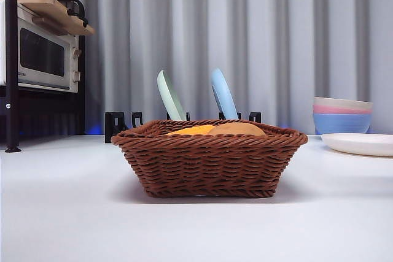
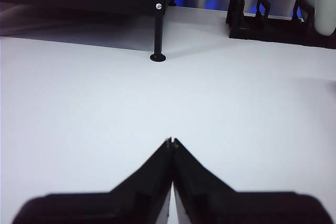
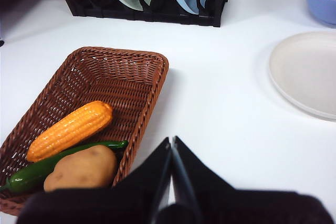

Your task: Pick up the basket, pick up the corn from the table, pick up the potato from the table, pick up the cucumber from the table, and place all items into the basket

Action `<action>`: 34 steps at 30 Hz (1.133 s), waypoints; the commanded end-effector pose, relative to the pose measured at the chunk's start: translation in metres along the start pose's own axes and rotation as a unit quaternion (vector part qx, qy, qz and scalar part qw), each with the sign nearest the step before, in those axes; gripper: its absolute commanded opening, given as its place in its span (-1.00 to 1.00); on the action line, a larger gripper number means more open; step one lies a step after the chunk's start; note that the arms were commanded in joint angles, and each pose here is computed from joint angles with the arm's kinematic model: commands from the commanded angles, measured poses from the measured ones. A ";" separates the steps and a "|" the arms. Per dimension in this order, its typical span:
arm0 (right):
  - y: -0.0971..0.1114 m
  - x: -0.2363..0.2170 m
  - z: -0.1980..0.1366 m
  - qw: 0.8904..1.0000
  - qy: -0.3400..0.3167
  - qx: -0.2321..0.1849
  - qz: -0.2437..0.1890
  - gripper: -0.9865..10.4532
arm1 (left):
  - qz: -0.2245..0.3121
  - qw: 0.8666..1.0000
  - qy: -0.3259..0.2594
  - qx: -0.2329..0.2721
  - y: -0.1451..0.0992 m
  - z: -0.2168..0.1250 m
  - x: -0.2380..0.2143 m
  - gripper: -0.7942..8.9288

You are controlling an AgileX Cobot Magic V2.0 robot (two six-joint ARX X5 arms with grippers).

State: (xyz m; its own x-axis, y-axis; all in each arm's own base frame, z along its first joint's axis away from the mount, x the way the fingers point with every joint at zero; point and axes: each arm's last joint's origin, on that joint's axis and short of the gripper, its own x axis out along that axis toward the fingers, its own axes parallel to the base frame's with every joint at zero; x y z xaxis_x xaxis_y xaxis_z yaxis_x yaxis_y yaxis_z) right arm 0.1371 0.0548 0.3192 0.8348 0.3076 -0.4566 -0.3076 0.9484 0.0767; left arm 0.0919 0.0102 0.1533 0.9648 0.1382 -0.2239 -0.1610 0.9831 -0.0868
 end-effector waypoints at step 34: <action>-0.036 -0.024 -0.090 0.978 -0.182 -0.066 -0.072 -0.83 | 0.003 1.000 0.004 -0.005 0.001 -0.004 0.002 -0.84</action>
State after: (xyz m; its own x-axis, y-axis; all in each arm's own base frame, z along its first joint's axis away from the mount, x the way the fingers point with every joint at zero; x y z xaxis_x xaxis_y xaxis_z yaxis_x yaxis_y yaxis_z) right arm 0.0864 0.0070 0.2620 0.9757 0.2011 -0.0871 -0.2098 0.9720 -0.1055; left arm 0.0919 0.0103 0.1533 0.9647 0.1390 -0.2239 -0.1617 0.9830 -0.0868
